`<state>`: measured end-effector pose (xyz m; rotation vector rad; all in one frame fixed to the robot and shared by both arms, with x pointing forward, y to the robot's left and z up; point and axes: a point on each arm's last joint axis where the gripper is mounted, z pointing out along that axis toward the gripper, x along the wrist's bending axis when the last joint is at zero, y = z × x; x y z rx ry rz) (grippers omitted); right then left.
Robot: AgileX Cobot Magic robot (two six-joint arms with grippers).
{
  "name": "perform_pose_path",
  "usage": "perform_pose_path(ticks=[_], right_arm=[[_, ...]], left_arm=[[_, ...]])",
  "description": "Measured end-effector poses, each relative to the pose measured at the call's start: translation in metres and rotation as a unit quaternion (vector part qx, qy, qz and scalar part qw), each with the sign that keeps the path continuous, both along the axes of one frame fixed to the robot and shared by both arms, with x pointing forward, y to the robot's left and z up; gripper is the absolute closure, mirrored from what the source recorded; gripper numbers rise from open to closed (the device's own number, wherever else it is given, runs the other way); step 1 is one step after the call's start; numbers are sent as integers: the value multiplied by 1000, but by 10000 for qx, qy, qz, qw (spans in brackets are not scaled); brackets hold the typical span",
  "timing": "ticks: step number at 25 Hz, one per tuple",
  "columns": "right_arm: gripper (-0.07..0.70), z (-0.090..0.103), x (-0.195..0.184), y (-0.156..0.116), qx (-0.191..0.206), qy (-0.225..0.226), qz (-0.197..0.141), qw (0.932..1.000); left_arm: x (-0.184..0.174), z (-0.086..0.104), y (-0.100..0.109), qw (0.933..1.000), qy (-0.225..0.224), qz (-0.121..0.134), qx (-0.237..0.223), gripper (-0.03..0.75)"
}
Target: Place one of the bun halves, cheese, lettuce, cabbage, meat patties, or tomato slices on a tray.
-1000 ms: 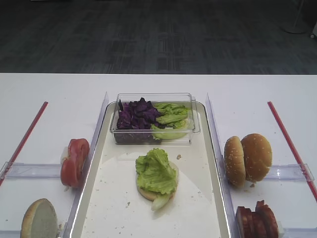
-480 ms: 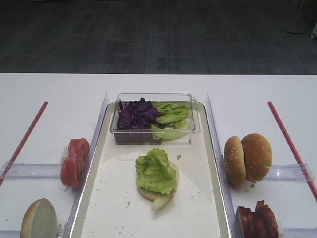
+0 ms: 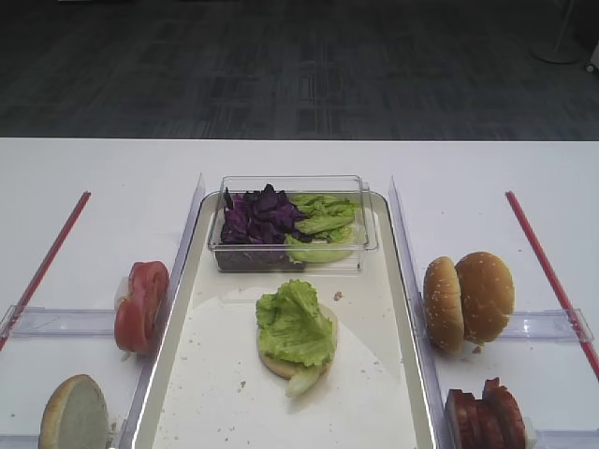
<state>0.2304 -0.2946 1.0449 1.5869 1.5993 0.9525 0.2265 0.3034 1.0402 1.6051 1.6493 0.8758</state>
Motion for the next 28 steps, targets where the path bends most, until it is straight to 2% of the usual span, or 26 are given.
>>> perform_pose_path(ticks=[28], right_arm=[[37, -2, -1, 2, 119, 129, 89, 9998]], left_arm=[[0, 0, 0, 10000, 0, 0, 0, 152]])
